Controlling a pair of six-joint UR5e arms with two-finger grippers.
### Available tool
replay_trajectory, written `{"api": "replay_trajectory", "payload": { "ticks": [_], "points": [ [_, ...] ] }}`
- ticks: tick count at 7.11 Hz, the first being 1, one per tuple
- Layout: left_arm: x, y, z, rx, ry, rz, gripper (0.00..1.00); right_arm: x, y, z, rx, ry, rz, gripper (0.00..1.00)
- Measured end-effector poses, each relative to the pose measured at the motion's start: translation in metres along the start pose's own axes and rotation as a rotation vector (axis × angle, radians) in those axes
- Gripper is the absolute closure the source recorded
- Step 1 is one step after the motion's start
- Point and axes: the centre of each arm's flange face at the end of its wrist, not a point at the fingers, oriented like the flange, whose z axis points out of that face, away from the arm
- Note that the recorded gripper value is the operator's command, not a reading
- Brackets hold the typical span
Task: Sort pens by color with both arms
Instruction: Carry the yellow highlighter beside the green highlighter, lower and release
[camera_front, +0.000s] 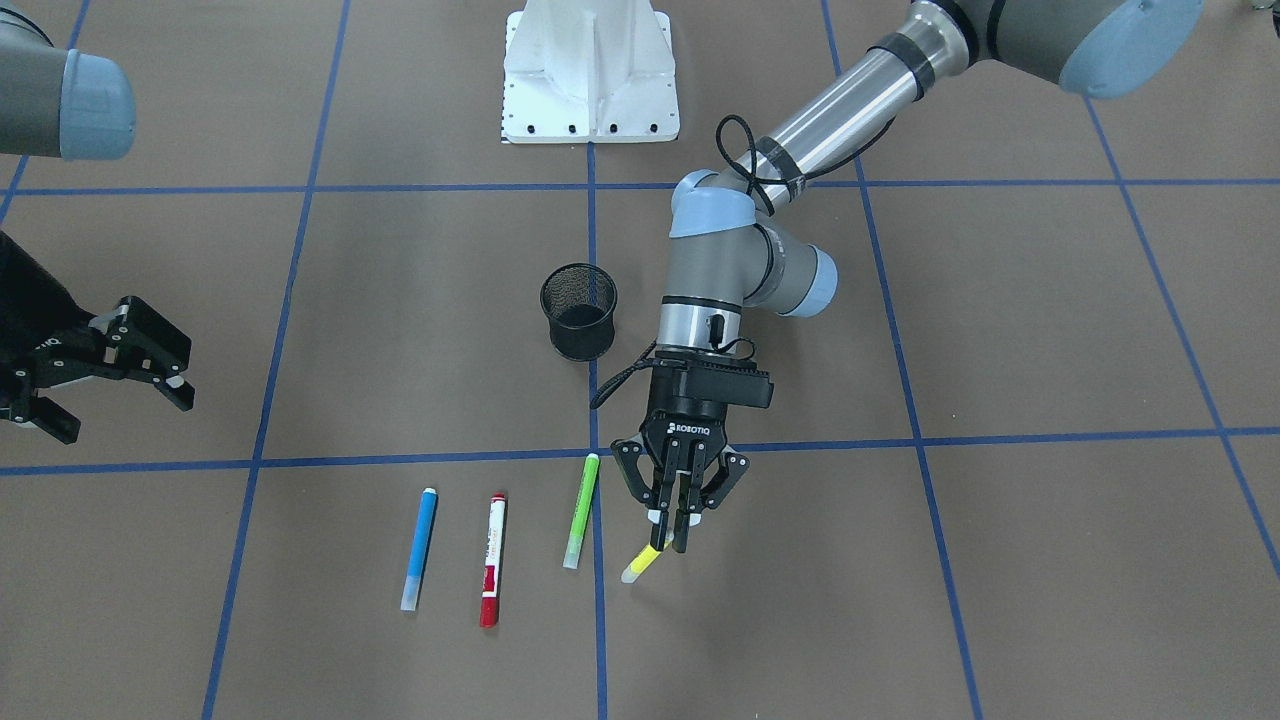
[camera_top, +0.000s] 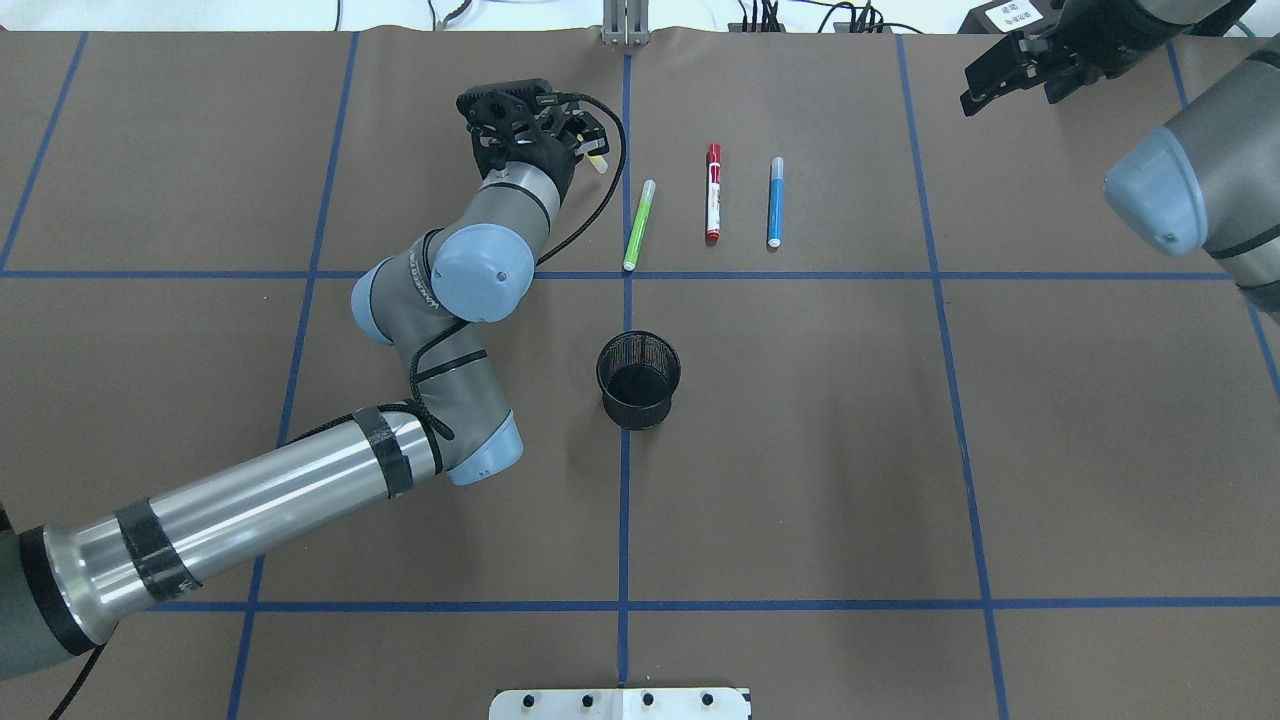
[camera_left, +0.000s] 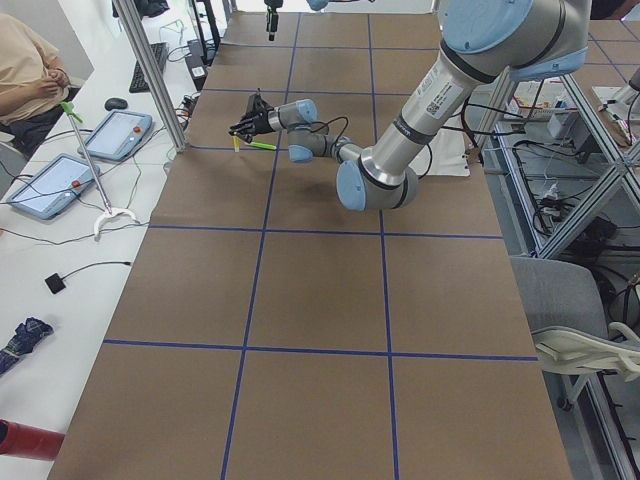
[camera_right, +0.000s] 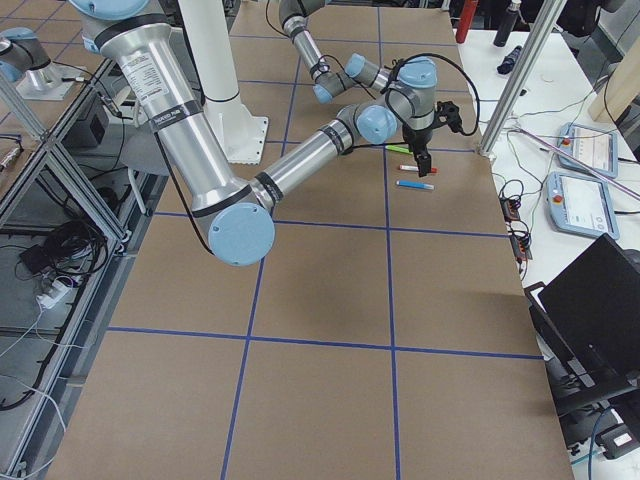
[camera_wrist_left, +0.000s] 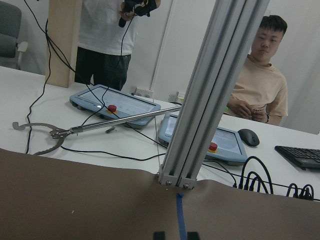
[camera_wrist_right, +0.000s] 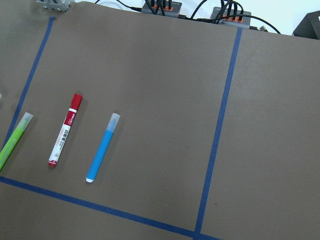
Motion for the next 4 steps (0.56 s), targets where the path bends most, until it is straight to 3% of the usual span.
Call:
{"api": "replay_trajectory", "payload": {
  "ticks": [1, 4],
  "points": [
    [0.003, 0.007, -0.008, -0.008, 0.013, 0.009, 0.01, 0.000, 0.000, 0.000, 0.000, 0.000, 0.001, 0.00],
    [0.019, 0.005, -0.048, -0.015, 0.090, 0.105, 0.00, -0.001, 0.000, 0.000, 0.001, 0.000, 0.002, 0.00]
  ]
}}
